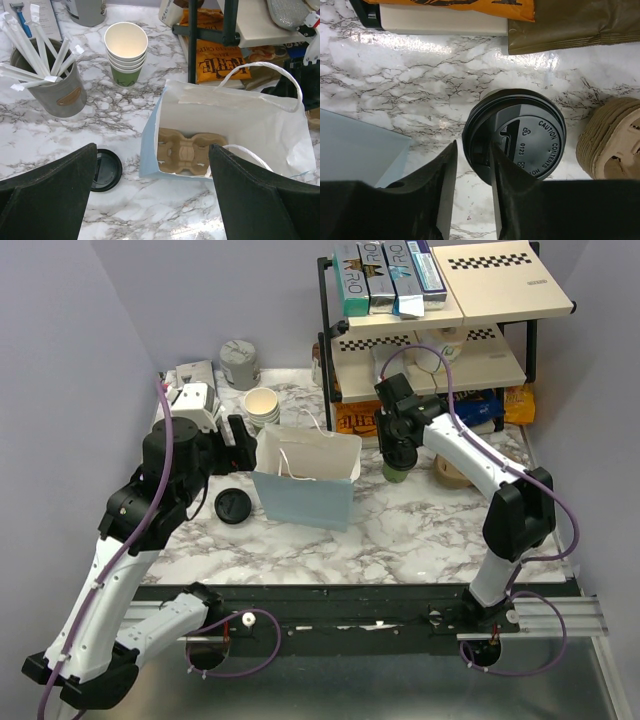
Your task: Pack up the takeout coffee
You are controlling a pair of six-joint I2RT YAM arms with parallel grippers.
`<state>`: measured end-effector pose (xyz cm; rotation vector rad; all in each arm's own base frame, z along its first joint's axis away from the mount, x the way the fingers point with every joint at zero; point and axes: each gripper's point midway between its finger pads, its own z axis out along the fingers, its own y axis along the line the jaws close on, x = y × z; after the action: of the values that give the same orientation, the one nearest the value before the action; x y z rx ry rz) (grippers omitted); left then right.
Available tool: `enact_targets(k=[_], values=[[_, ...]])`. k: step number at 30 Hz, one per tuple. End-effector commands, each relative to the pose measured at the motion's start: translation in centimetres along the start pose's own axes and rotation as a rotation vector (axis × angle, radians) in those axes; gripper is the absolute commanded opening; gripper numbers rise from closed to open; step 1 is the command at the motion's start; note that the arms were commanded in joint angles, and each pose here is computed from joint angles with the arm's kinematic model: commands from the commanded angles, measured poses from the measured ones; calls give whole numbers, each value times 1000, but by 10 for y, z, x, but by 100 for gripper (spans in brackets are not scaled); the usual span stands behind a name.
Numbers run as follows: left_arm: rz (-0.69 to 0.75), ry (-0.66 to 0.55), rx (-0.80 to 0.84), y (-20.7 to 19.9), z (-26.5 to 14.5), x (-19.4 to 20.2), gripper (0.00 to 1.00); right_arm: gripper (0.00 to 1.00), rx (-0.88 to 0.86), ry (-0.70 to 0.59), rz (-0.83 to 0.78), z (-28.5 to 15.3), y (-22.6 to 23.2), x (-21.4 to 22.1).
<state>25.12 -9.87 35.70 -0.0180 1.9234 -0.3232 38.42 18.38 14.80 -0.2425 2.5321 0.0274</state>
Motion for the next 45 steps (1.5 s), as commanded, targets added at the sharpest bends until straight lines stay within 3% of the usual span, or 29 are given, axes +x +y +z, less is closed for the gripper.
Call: enact_targets(k=[1,20,28,32,37,45], values=[[-8,-8,-30,7,-3,1,99,38,33,32,-1,6,-1,9],[-15,-26,-60,15,-13,-1,99,36,144,115,7,15,-12,33],[-29,-44,-70,18,-19,-4,99,17,158,99,2,15,-15,33],[-59,-43,-99,22,-21,-3,99,1,130,39,-2,4,-14,21],[-187,-90,-177,34,-36,-13,99,1,28,-102,-72,-18,-6,-6],[-357,-13,-180,34,-43,22,99,1,-205,-422,-406,-82,17,-36]])
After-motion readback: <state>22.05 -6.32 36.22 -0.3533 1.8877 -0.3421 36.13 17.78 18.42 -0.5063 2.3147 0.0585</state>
